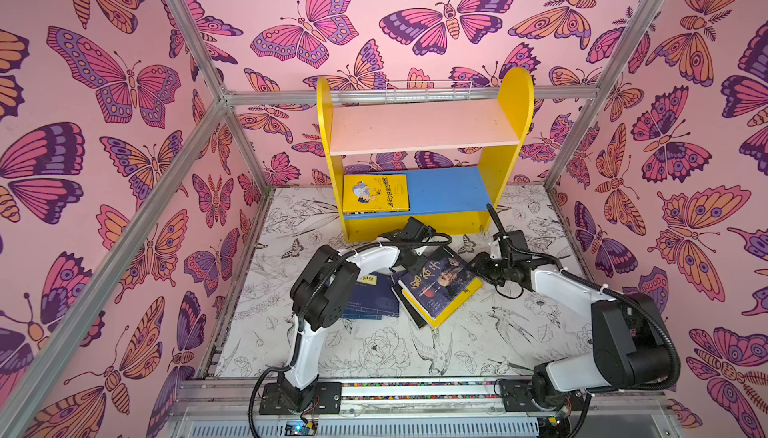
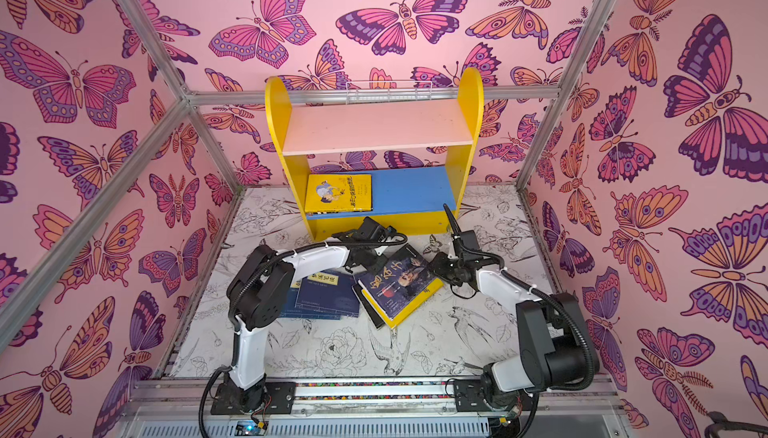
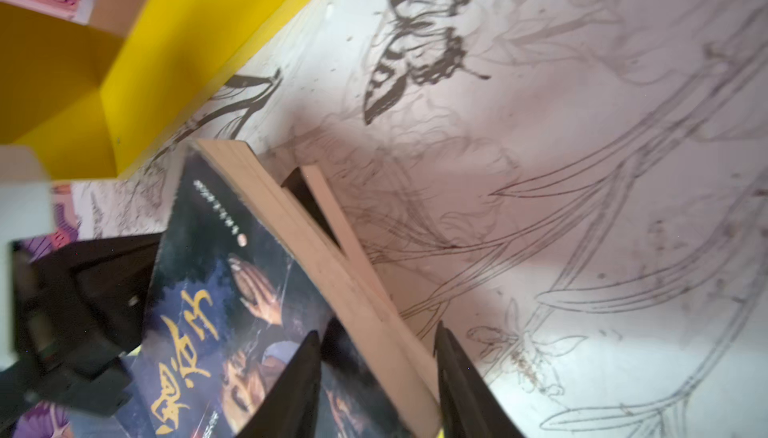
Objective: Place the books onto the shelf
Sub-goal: 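Grasp the dark face-cover novel with both grippers and tilt it up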
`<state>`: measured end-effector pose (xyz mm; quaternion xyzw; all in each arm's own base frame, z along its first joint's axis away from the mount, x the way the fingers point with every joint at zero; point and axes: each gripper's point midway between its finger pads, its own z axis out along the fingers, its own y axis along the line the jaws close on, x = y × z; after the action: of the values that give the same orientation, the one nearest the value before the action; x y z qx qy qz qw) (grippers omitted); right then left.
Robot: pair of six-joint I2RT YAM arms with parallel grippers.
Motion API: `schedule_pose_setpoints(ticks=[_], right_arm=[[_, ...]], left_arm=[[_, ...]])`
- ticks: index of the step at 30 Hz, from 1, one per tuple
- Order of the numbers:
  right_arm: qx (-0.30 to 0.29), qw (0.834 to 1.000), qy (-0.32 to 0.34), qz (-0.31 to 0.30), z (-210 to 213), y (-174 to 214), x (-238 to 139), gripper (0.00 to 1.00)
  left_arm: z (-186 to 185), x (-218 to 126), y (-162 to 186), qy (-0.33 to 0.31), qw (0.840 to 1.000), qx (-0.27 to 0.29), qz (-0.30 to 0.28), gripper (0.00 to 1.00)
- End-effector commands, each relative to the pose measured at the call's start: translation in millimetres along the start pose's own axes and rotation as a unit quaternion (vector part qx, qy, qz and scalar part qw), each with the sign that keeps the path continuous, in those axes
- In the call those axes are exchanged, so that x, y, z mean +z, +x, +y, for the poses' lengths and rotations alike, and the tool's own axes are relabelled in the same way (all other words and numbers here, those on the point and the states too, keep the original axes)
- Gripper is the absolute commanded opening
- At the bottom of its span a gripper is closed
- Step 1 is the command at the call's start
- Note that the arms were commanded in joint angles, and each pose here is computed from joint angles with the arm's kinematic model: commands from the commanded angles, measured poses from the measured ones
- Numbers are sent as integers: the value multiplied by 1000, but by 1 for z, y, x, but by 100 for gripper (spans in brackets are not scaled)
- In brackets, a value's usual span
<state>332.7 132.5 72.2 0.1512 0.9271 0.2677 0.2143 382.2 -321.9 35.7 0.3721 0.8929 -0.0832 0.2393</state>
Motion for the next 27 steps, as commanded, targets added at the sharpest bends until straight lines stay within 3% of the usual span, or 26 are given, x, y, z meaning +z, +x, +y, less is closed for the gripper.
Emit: schedule_pose_setpoints(ticks=[1,6,9,12,16,19,24,27], right_arm=[[-37,998,-55,-10,27,-6,-13,39],[-32,999,-21,-20,14,-9,-12,40],[-25,999,2,-25,5,-10,-10,43],[-26,999,8,-25,1,-8,-9,43],[-27,999,13,-26,-3,-6,-8,44],[-29,999,15,-29,-5,-6,-8,44],[-35,999,4,-24,-1,-5,-6,45],[-38,999,1,-23,1,-6,-5,45]], left_arm=[[-12,5,2,26,1000,-10,11,0],[9,-8,-11,-10,998,-57,-18,0],[47,-39,-20,-50,989,-133,-51,0],[77,-81,-18,-48,970,-224,-86,0],[76,-127,0,-16,955,-276,-106,14],[47,-144,22,48,952,-288,-89,27],[-10,-153,55,184,929,-318,-45,64],[-31,-150,69,219,924,-313,-21,79]])
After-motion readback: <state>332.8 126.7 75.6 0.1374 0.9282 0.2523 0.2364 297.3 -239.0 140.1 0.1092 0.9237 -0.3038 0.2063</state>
